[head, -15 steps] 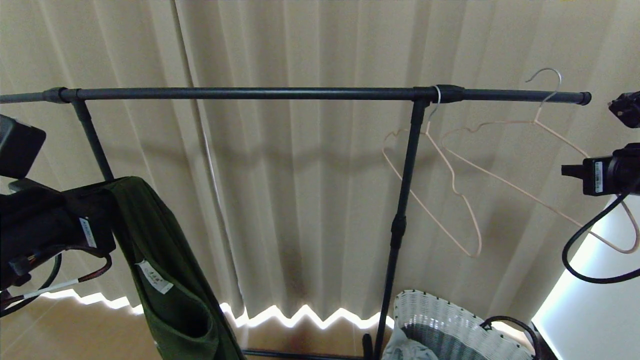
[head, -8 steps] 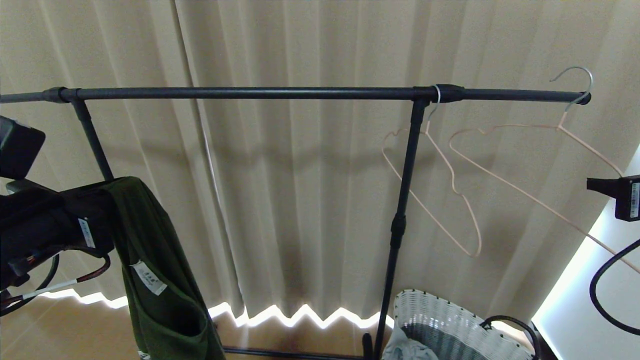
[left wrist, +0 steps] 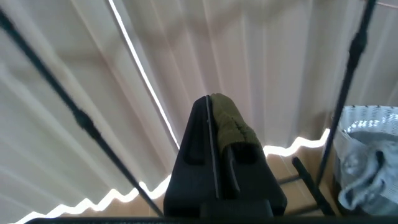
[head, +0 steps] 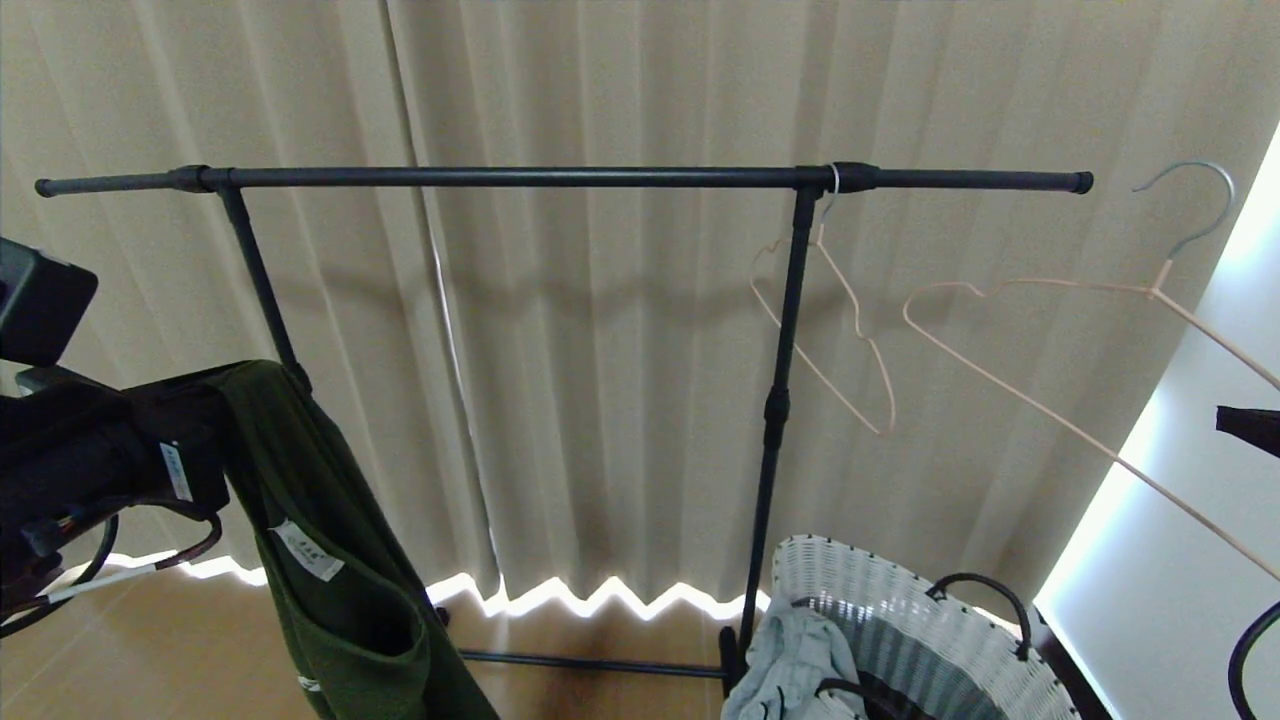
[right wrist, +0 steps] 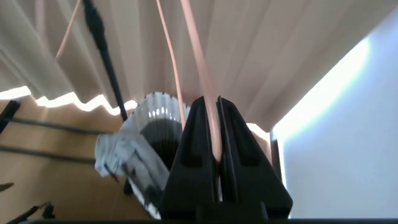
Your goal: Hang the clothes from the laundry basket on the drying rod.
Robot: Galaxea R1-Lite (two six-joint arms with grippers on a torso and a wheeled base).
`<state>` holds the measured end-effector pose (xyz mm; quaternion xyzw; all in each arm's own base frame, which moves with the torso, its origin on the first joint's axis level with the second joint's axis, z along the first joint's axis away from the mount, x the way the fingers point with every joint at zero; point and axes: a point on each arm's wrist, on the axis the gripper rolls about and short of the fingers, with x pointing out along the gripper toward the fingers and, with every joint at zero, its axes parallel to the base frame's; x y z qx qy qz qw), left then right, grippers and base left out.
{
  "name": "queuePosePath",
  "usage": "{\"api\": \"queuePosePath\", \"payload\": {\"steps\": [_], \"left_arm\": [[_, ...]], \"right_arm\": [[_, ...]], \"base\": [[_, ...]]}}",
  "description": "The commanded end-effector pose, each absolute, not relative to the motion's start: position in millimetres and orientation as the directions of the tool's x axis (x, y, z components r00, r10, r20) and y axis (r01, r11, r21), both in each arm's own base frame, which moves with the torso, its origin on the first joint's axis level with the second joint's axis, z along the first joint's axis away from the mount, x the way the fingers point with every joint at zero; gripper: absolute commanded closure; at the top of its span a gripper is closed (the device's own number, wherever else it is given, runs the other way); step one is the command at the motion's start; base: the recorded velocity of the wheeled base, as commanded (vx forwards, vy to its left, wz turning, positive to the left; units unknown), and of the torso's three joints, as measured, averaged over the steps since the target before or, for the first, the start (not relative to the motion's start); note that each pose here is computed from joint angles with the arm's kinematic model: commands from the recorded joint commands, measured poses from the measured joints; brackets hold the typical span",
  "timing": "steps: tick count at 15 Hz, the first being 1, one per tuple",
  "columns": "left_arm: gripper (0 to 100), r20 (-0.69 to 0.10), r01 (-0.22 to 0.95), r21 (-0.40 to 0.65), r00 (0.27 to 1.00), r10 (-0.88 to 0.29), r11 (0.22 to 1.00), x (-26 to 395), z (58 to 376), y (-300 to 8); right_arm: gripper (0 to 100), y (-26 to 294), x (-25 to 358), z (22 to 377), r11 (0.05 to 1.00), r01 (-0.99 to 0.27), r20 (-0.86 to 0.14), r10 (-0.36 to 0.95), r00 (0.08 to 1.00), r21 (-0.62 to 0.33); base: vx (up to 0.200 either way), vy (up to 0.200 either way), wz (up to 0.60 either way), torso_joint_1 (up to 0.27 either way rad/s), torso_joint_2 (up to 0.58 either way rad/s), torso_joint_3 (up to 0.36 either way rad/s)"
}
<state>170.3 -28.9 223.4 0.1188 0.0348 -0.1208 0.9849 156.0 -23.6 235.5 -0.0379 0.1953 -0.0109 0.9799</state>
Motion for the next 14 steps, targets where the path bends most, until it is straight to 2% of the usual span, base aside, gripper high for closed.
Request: {"api": "queuePosePath", "payload": {"steps": [1,3,7,10,14], "left_arm": [[100,-0.110,0.250,0.225,0.967,-0.230,0.942,170,220,-29],[100,-0.116,0.253,0.225,0.966,-0.231,0.941,167,217,-29],[100,-0.122,0.254,0.223,0.965,-0.231,0.941,168,216,-29],[100,-0.127,0.253,0.220,0.965,-0.230,0.942,169,215,-29],[100,-0.122,0.251,0.221,0.966,-0.228,0.943,168,216,-28]], "right_arm": [[100,-23,152,233,0.997,0.006,-0.381,-0.035,0.924,-0.077],[100,-22,149,236,0.997,0.005,-0.361,-0.032,0.932,-0.075],[100,-19,150,245,0.996,-0.018,-0.260,-0.004,0.966,-0.085],[100,0,142,249,0.989,-0.128,-0.228,0.109,0.968,-0.071],[100,9,136,248,0.978,-0.195,-0.220,0.174,0.960,-0.074]], "base": [[-0.200,0.000,0.00,-0.002,0.01,0.007],[0.000,0.000,0.00,0.000,0.00,0.000],[0.000,0.000,0.00,0.000,0.00,0.000],[0.000,0.000,0.00,0.000,0.00,0.000],[0.000,0.200,0.00,0.000,0.00,0.004]]}}
